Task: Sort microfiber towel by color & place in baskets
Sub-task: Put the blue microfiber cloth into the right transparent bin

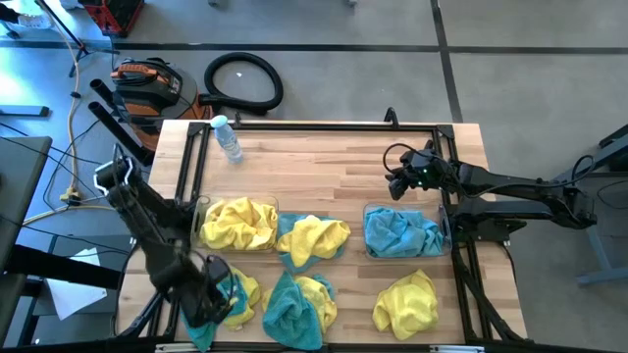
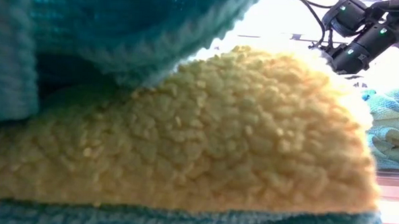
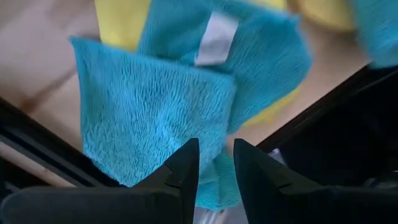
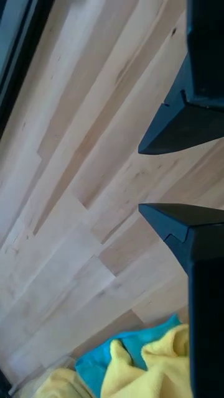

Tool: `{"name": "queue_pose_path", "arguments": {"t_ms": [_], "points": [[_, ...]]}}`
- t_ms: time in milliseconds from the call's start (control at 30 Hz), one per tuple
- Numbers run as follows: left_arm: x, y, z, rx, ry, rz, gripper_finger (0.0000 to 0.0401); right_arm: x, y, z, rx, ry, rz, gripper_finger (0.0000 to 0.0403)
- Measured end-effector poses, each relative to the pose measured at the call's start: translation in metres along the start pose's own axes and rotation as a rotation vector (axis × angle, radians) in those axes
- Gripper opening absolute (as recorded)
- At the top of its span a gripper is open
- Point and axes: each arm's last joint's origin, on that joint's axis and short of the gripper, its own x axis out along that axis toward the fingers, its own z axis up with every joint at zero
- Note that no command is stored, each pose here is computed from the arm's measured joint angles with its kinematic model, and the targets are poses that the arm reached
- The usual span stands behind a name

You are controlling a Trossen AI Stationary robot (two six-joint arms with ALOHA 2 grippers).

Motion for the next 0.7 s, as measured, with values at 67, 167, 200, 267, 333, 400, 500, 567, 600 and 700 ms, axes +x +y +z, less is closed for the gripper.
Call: {"name": "queue_pose_path", "arguments": {"t_ms": [67,167,200,267,333,400,500,567,600,700], "points": [[0.010,-0.002,-0.005,0.012,0.001,0.028,0.0090,0.000,0.000,0.000,0.008,-0.005,-0.012,0.0133],[0.026,-0.004,-0.009,0.022,-0.012,0.080,0.0090,0.000,-0.001,0.000,0.026,-0.007,-0.017,0.0133],[0.030,-0.005,-0.009,0.023,-0.017,0.096,0.0090,0.000,-0.001,0.000,0.033,-0.007,-0.017,0.0133],[0.041,-0.006,-0.011,0.027,-0.027,0.130,0.0090,0.000,0.000,0.000,0.035,-0.008,-0.017,0.0133],[0.052,-0.007,-0.011,0.042,-0.036,0.165,0.0090,0.000,0.000,0.000,0.035,-0.008,-0.017,0.0133],[0.063,-0.008,-0.012,0.062,-0.043,0.201,0.0090,0.000,0.000,0.000,0.035,-0.008,-0.017,0.0133],[0.077,-0.009,-0.012,0.130,-0.023,0.243,0.0090,0.000,0.000,0.000,0.034,-0.008,-0.017,0.0133],[0.084,-0.011,-0.011,0.170,0.027,0.258,0.0086,0.000,0.000,0.001,0.035,-0.012,-0.015,0.0133],[0.086,-0.012,-0.010,0.178,0.052,0.267,0.0081,0.000,0.000,0.001,0.035,-0.015,-0.014,0.0133],[0.084,-0.009,-0.005,0.159,0.093,0.308,0.0043,0.000,0.000,0.001,0.033,-0.015,-0.014,0.0133]]}}
